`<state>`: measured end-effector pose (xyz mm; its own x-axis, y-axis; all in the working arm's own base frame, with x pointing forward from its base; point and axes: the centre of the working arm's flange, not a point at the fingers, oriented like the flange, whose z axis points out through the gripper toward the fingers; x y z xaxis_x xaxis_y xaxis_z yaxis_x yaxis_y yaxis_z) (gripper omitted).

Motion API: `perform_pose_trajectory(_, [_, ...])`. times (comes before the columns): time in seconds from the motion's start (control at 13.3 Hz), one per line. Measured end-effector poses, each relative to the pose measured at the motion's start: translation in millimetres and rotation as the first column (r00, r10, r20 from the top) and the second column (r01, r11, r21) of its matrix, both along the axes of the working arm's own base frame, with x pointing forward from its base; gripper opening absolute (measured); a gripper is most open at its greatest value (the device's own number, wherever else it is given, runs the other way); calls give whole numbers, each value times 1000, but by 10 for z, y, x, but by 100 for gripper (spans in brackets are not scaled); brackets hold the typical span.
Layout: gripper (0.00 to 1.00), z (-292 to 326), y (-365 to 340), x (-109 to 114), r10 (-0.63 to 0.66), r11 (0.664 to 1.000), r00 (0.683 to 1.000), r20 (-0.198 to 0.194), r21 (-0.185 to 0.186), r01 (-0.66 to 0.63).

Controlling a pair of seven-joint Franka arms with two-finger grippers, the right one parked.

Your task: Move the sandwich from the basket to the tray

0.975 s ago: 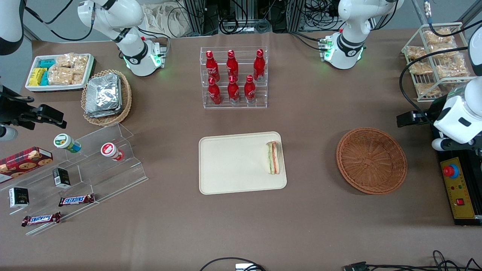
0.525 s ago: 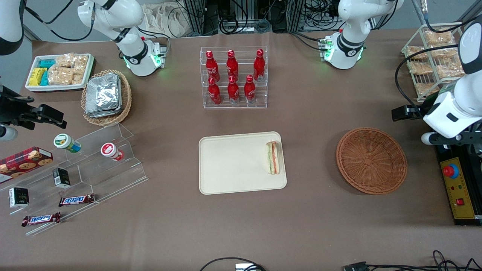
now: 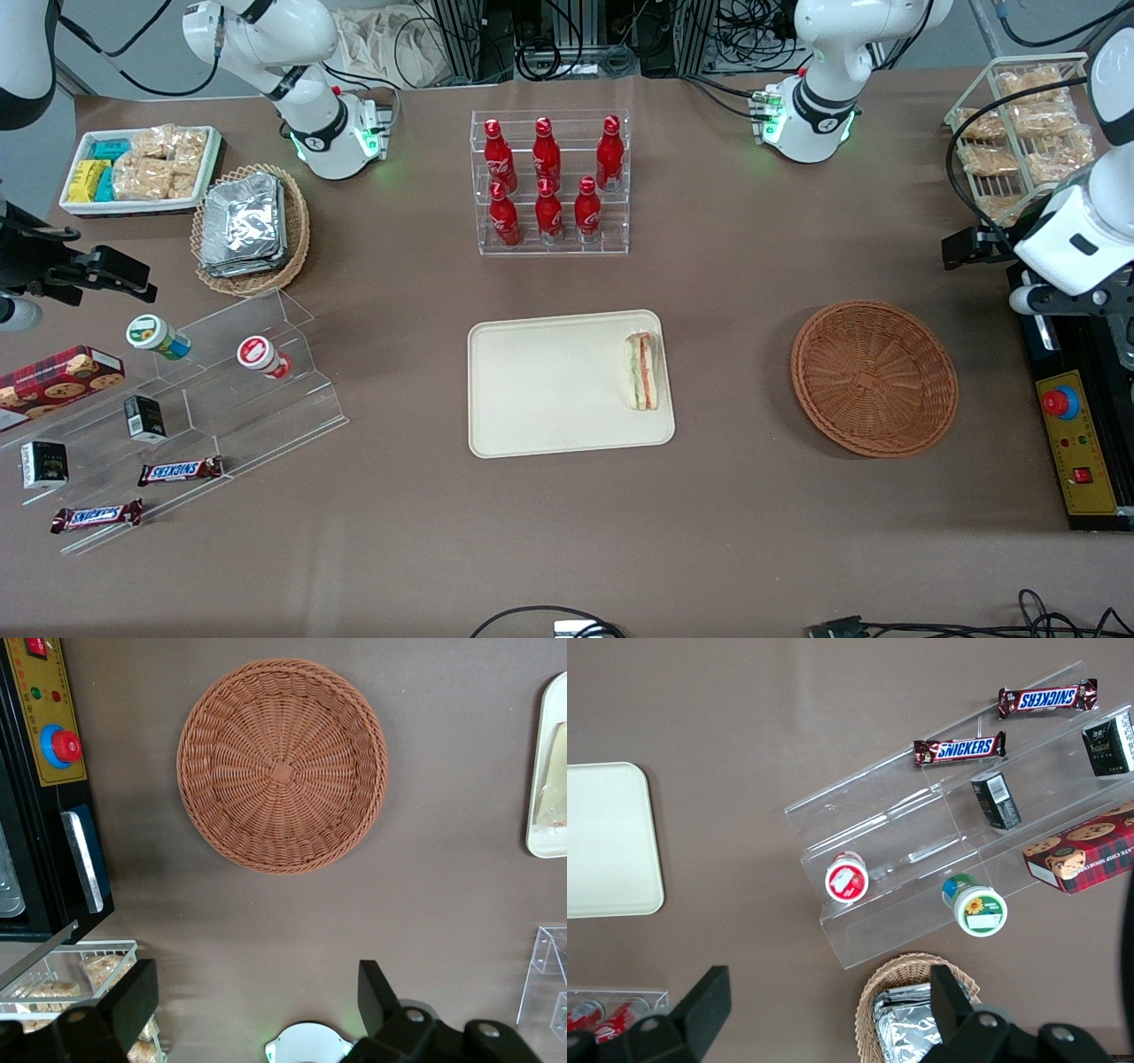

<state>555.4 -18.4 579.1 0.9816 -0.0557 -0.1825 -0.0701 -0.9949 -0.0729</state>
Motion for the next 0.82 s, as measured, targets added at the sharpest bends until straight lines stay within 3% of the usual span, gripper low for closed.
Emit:
perform_pose_trajectory(0.3, [100,4,-23,-63,-21,1000,999,32,-5,21])
perform_pose_trajectory(0.82, [100,-51,-12,-68,-22,1000,1000,23,-5,22])
